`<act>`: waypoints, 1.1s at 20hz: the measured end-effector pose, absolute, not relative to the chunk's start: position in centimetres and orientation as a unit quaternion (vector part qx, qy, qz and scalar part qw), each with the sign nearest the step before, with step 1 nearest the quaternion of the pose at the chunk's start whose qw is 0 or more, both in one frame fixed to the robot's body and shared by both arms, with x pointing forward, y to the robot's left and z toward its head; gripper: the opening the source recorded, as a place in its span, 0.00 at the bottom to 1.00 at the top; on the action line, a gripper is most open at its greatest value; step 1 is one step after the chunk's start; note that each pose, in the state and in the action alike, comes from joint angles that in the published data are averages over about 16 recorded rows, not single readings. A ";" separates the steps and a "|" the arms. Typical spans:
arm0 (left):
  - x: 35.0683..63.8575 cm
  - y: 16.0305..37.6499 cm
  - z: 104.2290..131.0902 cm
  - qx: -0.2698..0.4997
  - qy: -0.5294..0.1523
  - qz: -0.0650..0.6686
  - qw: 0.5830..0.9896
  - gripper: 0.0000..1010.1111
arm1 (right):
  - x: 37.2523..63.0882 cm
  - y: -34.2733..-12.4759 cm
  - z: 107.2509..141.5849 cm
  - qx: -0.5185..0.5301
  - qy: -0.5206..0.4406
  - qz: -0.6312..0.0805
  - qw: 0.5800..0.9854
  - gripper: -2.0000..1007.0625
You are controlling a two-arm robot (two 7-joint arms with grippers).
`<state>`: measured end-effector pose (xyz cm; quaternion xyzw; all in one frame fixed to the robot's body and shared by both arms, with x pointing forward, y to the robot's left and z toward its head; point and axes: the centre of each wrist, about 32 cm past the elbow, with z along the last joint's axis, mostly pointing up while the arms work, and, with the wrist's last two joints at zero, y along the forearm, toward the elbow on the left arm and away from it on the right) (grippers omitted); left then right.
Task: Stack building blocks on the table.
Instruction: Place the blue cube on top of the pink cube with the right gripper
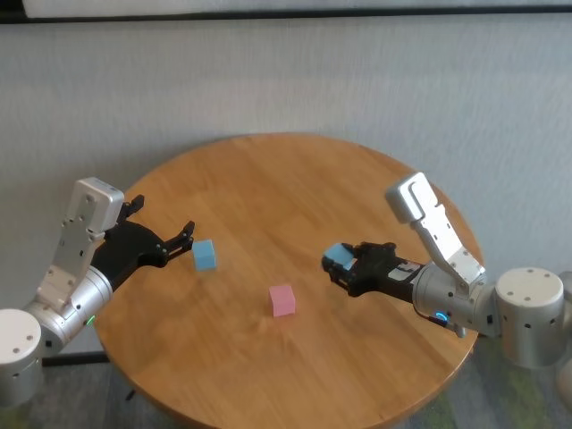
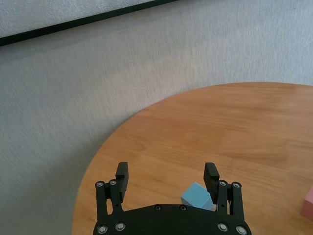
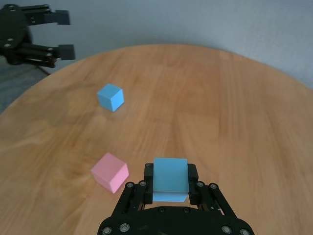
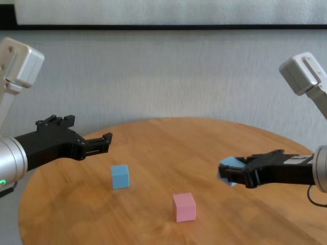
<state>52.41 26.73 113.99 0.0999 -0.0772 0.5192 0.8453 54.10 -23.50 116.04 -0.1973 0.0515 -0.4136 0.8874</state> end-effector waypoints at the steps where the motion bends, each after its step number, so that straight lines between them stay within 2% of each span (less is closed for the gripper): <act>1: 52.4 26.7 114.0 0.100 -0.077 0.519 0.845 0.99 | 54.2 -23.5 116.3 -0.199 0.050 -0.401 0.893 0.36; 11: 52.4 26.7 114.0 0.100 -0.077 0.519 0.845 0.99 | 55.6 -22.6 117.8 -0.219 0.032 -0.295 0.930 0.36; 22: 52.4 26.7 114.0 0.100 -0.077 0.519 0.845 0.99 | 57.4 -21.0 117.9 -0.249 0.002 -0.251 0.935 0.36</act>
